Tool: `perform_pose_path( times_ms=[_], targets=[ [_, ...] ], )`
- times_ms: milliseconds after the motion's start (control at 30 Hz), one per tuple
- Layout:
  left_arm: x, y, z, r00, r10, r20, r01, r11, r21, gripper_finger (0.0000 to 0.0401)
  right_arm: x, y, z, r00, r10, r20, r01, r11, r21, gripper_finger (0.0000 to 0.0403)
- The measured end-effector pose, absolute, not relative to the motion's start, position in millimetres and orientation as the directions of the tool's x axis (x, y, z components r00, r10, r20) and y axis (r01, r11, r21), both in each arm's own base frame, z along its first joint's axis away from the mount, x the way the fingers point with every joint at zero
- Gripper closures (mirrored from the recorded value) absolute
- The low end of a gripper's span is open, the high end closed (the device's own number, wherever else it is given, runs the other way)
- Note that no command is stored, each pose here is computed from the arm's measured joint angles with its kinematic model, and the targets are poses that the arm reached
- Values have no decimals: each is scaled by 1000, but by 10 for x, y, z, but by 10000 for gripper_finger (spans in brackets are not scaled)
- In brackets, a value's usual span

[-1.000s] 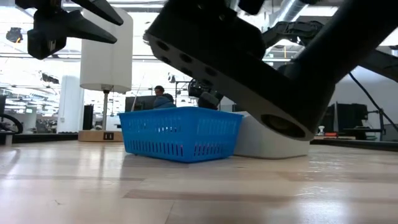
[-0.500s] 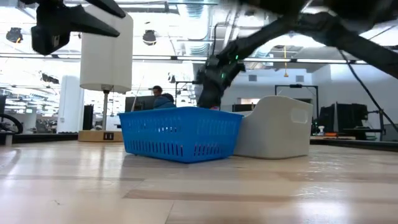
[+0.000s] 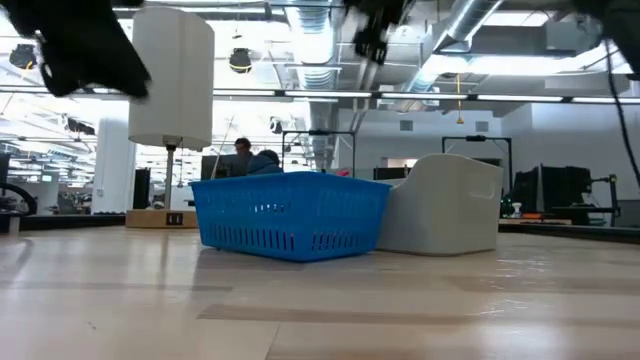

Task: Pick & Place Office items
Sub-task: Put the red digital timer into the blue bin

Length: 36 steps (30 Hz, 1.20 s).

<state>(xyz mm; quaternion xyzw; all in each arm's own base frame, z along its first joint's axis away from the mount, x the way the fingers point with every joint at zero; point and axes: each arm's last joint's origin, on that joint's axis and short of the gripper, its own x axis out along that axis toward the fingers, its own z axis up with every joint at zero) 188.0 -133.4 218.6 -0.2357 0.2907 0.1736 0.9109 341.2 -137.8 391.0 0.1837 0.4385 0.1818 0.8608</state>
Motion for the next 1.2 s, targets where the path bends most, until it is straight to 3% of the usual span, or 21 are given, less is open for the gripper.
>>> perform_pose_path(
  times_ms=[167,400,533,667,800,967,1200],
  targets=[
    [1714,-1753,2367,903,19,-428,-208,893,-399,317,3176,-750,4295,540,374,-755,-140,923,357,199],
    [1795,-1954,2551,966,63,-252,-121,967,-224,334,2750,-254,4692,616,206,-761,-1,966,260,208],
    [1946,-1914,3004,985,53,-162,-84,978,-189,346,2529,-106,4841,659,134,-740,85,964,251,212],
    [1795,-2027,3443,995,60,-81,-71,986,-152,361,2402,12,4927,692,79,-718,117,969,219,215],
    [1532,-2323,3648,992,115,-43,-119,987,-106,368,2388,82,4978,730,30,-683,125,976,176,216],
    [1275,-2823,3536,954,299,-4,-298,952,-68,368,2375,149,4974,725,21,-688,145,973,182,217],
    [1729,-3016,3649,934,357,10,-354,928,-113,367,2303,276,5026,747,65,-661,54,986,158,218]
  ],
)
